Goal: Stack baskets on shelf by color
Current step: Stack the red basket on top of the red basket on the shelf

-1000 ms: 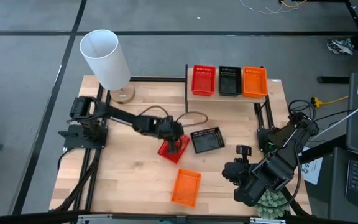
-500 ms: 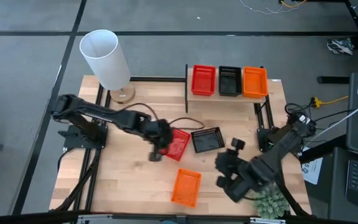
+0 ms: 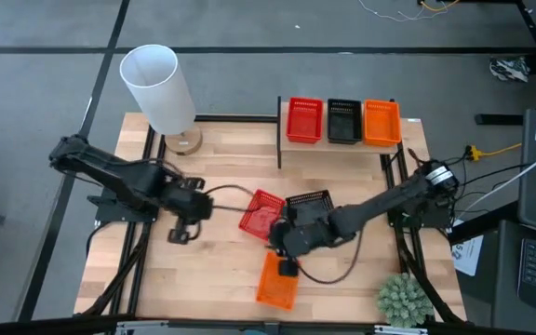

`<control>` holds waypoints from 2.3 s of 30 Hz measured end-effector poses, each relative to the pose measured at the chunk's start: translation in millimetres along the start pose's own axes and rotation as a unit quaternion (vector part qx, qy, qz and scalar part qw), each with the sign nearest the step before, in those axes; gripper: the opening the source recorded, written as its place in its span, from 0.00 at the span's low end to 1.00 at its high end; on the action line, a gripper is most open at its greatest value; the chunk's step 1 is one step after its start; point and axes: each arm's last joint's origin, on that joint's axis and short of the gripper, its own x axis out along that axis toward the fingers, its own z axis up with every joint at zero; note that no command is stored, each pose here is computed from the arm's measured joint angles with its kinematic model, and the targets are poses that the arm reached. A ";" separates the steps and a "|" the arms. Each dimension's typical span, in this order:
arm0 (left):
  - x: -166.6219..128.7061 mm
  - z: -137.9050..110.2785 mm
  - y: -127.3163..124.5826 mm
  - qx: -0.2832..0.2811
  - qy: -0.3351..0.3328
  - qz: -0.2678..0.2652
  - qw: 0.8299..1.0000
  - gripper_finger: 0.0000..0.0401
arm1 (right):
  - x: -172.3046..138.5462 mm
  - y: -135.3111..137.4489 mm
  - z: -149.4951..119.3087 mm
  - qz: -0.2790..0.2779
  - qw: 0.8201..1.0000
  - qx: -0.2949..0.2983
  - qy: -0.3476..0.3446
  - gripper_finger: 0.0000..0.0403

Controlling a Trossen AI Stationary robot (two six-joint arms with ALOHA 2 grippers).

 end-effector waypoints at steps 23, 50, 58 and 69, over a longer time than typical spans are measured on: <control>25.6 -98.3 4.3 0.056 -0.341 0.025 0.938 0.00 | 96.5 -27.2 -12.8 -0.050 0.996 -0.030 0.065 0.23; 44.4 -102.5 3.6 0.058 -0.375 0.027 0.925 0.00 | 100.6 -35.9 -36.3 -0.129 0.979 -0.046 0.151 0.01; 73.2 -119.4 6.8 0.109 -0.420 0.050 0.899 0.00 | 45.3 -33.9 -1.9 -0.161 0.980 -0.076 0.093 0.00; 92.3 -139.3 27.7 0.064 -0.511 0.091 0.852 0.00 | -58.7 -62.3 36.2 -0.306 0.936 -0.169 0.041 0.00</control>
